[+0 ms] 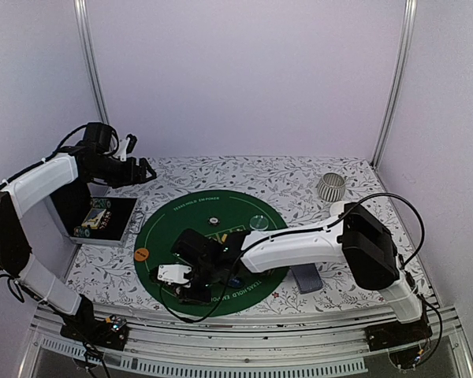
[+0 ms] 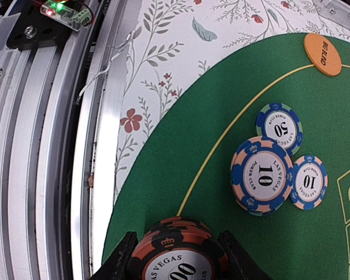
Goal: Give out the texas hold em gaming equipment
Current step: Place the poker chips pile in the big blind area, then move the poker chip to the big blind area.
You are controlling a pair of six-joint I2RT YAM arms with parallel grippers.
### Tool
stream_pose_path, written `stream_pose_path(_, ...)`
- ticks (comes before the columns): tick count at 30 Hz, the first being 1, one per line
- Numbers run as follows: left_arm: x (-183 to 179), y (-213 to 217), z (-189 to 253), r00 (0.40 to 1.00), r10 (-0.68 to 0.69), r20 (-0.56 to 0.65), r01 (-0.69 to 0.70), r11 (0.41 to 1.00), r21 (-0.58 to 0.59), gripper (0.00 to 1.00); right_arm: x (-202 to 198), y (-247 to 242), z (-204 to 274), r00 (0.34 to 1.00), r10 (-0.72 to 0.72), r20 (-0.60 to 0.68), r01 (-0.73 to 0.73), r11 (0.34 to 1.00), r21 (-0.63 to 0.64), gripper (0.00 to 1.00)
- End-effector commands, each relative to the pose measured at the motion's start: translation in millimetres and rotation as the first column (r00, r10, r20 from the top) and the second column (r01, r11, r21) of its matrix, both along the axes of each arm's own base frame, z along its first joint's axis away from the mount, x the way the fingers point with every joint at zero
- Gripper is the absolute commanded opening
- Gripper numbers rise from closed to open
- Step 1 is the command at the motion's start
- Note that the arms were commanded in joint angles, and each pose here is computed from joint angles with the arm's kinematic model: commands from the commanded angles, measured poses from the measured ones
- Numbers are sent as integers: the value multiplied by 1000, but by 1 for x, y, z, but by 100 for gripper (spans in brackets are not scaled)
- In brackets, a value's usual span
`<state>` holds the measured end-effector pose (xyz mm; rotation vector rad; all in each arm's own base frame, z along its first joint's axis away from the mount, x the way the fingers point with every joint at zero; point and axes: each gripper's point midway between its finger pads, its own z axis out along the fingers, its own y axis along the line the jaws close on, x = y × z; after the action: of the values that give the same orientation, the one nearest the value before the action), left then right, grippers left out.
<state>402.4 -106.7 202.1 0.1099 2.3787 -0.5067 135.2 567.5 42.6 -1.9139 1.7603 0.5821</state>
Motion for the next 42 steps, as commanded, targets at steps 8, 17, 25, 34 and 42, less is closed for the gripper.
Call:
stream_pose_path(8, 0, 2, 5, 1000, -14, 9, 14, 1000, 9, 88, 12, 16, -27, 998, -17, 59, 20, 999, -47, 2)
stream_pose_path(17, 1, 1, 4, 1000, -20, 8, 19, 1000, 8, 88, 21, 15, -23, 993, -48, 104, 53, 997, -52, 33)
stream_pose_path(25, 1, 1, 2, 1000, -16, 0, 16, 1000, 9, 88, 16, 22, 16, 996, -35, 85, 34, 999, 19, 68)
stream_pose_path(34, 4, -21, -4, 997, -74, -6, 74, 995, 65, 87, 30, 15, 106, 989, -75, 128, 54, 985, 161, 99)
stream_pose_path(42, 8, -94, -42, 962, -258, -84, 270, 942, 197, 91, 56, -51, 190, 982, -164, 97, 127, 945, 302, 99)
